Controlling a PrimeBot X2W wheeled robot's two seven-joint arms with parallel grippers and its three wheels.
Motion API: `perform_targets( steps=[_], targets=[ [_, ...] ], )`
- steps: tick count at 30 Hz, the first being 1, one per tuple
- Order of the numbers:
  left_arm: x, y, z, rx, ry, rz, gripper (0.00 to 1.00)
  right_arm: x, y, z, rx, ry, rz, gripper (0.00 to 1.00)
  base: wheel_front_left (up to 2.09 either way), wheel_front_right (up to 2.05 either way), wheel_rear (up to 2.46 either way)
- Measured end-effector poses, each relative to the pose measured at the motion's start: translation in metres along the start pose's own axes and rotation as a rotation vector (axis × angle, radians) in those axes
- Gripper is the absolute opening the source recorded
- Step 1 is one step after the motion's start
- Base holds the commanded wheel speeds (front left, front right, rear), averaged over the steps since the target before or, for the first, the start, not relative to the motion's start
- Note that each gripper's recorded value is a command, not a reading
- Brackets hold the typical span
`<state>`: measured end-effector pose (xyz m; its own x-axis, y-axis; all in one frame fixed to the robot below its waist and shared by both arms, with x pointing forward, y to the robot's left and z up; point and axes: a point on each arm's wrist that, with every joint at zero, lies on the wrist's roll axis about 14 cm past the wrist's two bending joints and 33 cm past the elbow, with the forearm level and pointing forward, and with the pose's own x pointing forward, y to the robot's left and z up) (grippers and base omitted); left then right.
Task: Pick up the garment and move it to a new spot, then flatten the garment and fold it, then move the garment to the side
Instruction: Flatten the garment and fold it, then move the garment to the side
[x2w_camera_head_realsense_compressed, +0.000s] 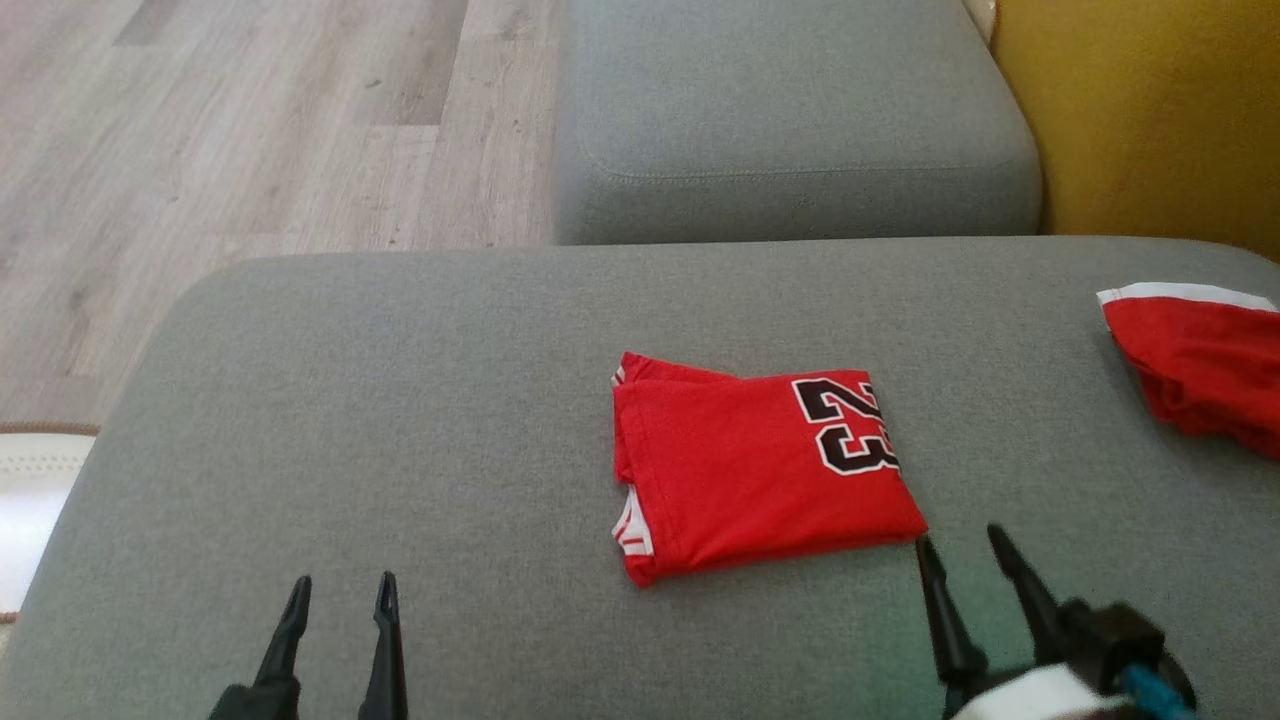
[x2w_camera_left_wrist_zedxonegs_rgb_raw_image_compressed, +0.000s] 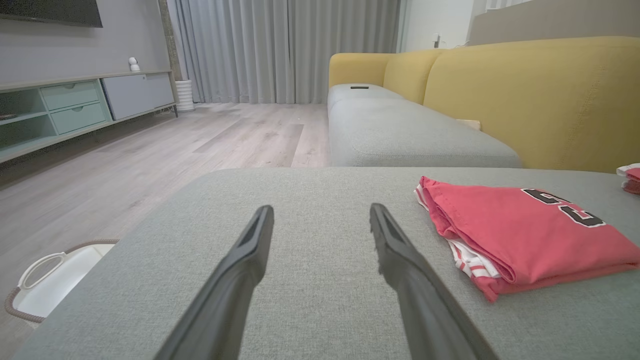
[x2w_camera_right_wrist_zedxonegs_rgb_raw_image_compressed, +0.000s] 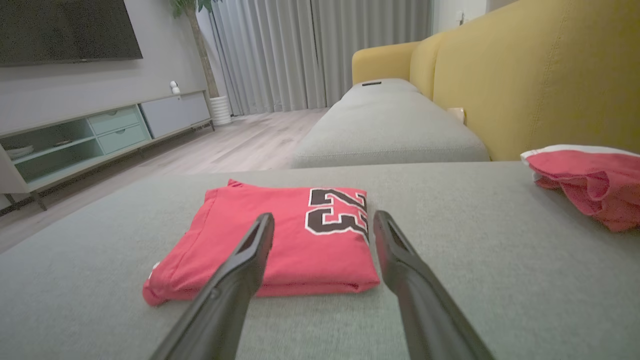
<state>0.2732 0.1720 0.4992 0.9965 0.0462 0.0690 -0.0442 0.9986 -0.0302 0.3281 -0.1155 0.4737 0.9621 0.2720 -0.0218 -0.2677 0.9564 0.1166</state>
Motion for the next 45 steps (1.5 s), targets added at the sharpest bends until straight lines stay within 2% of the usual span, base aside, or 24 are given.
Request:
perform_targets(
  steps=[7, 45],
  targets=[
    [-0.004, -0.002, -0.002, 0.017, 0.004, -0.013, 1.00, -0.021, 0.003, -0.014, 0.008, 0.032, -0.021, 1.00, 0.00, 0.00, 0.00],
    [-0.007, -0.004, -0.012, 0.043, 0.043, -0.023, 1.00, -0.015, 0.010, -0.023, 0.009, 0.063, -0.003, 1.00, 0.00, 0.00, 0.00]
  ],
)
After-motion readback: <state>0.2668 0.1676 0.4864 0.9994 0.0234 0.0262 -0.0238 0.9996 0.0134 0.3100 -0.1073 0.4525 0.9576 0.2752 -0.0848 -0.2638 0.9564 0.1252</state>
